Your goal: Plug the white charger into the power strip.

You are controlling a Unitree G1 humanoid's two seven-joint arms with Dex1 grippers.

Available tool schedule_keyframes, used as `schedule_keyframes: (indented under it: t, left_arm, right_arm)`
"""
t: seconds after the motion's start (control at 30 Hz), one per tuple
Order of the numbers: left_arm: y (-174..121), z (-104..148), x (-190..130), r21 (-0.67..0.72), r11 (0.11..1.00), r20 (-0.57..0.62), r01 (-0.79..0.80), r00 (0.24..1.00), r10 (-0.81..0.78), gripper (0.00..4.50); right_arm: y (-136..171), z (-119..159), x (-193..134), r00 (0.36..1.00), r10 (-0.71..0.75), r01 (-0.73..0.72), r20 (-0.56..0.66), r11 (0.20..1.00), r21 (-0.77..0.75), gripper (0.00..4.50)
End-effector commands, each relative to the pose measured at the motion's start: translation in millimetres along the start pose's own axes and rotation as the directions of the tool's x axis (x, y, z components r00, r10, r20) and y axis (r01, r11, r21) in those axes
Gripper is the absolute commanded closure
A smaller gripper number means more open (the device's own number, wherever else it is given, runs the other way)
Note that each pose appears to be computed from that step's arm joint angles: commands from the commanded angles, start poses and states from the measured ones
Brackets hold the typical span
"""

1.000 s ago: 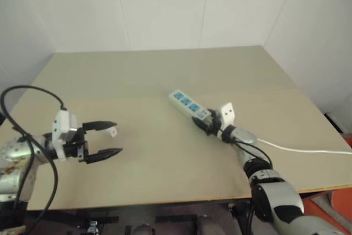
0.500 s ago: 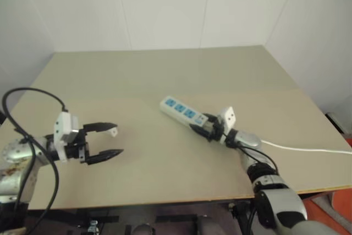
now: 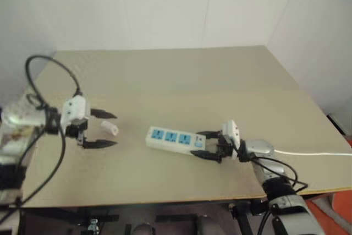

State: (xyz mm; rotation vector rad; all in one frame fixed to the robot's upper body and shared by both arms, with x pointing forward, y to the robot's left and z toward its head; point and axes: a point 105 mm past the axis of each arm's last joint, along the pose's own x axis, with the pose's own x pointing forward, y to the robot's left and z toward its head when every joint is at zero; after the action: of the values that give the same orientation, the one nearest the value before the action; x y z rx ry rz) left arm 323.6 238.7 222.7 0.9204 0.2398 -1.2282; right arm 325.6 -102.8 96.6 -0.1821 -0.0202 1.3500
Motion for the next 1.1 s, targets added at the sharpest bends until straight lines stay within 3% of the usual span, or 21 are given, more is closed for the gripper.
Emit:
schedule_keyframes:
  t: [0.03, 0.17, 0.27, 0.37, 0.57, 0.67, 1.1]
  left_arm:
    - [22, 2, -10, 0.123, 0.989, -0.197, 0.086, 0.979, -0.06, 0.0]
    - [52, 9, -12, 0.215, 0.953, -0.437, 0.214, 0.894, -0.102, 0.0]
    - [59, 10, -6, 0.228, 0.921, -0.538, 0.316, 0.829, -0.151, 0.0]
    - [58, 1, -6, 0.213, 0.87, -0.669, 0.445, 0.715, -0.201, 0.0]
    - [56, 0, 7, 0.187, 0.846, -0.691, 0.499, 0.679, -0.248, 0.0]
    - [53, -2, 19, 0.17, 0.861, -0.65, 0.48, 0.711, -0.268, 0.0]
    - [29, -30, 35, 0.119, 0.823, -0.652, 0.556, 0.668, -0.357, 0.0]
  right_arm:
    - [-3, 10, 5, 0.999, 0.031, -0.031, 0.014, 0.999, -0.025, 1.1]
    - [-5, 4, 10, 0.999, 0.033, -0.033, -0.005, 0.999, -0.023, 1.1]
    - [-6, 0, 10, 0.999, 0.029, -0.029, -0.017, 0.999, -0.017, 1.1]
    - [-4, -3, 9, 1.0, 0.025, -0.025, -0.019, 1.0, -0.003, 1.1]
    - [0, -9, 7, 0.999, 0.004, -0.004, -0.04, 1.0, 0.004, 1.1]
    - [-2, -9, 7, 0.999, -0.027, 0.027, -0.036, 1.0, -0.003, 1.1]
    - [-1, -11, 10, 0.996, -0.076, 0.076, -0.037, 0.997, 0.002, 1.1]
